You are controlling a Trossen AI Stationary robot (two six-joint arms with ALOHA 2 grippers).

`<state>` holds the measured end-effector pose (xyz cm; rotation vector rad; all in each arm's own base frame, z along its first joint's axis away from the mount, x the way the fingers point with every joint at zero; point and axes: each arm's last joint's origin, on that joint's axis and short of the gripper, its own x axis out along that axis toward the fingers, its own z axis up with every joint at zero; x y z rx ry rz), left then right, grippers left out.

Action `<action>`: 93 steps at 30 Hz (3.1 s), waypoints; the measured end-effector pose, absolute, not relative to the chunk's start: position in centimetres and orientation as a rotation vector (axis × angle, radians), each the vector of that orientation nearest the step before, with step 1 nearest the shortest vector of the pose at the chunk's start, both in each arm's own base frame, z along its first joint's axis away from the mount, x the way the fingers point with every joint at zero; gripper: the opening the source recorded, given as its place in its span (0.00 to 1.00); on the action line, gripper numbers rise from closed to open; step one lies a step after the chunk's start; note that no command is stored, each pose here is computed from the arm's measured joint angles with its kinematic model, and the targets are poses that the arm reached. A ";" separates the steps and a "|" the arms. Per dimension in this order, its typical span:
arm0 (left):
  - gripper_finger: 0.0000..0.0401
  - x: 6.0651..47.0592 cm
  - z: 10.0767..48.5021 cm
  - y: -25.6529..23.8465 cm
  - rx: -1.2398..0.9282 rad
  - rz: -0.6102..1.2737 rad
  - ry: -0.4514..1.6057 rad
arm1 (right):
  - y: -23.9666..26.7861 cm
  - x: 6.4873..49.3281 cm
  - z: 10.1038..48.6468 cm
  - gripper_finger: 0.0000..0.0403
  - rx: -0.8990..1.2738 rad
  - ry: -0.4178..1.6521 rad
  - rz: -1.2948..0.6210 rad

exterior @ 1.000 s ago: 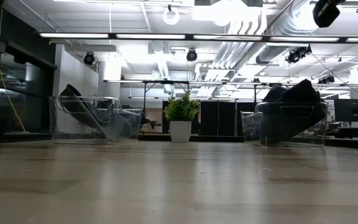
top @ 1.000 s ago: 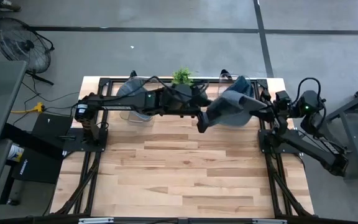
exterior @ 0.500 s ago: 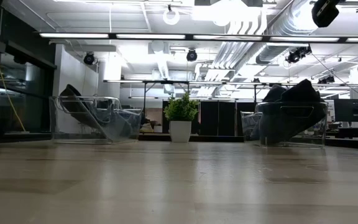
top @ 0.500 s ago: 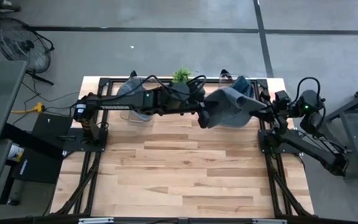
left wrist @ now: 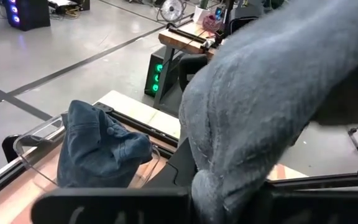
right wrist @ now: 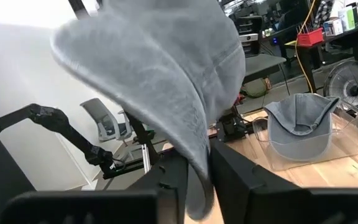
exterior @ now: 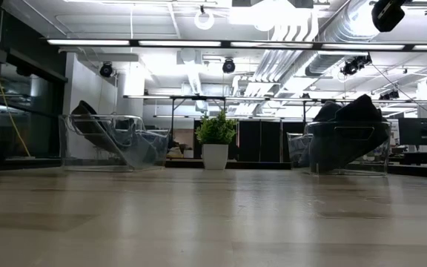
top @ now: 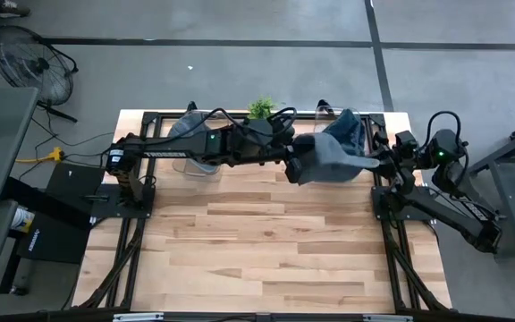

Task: Pick & Place hat
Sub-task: Put the gray cap into the left transparent bin

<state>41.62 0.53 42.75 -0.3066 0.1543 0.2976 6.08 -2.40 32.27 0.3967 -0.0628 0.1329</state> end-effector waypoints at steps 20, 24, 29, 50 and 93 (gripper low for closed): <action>0.00 36.5 43.7 1.5 -0.384 0.602 0.303 | -2.4 6.0 32.6 0.53 0.357 -0.095 0.125; 0.00 33.8 44.4 2.9 -0.565 0.696 0.326 | -2.5 6.0 32.6 0.53 0.360 -0.103 0.097; 0.00 31.7 44.2 4.7 -0.695 0.774 0.398 | -2.6 6.1 32.6 0.53 0.363 -0.109 0.071; 0.00 27.1 42.6 10.7 -1.065 1.016 0.602 | -3.8 7.3 31.0 0.53 0.476 0.032 -0.018; 0.00 16.3 44.1 16.4 -1.469 0.878 0.681 | -4.1 7.8 30.4 0.53 0.436 0.093 -0.008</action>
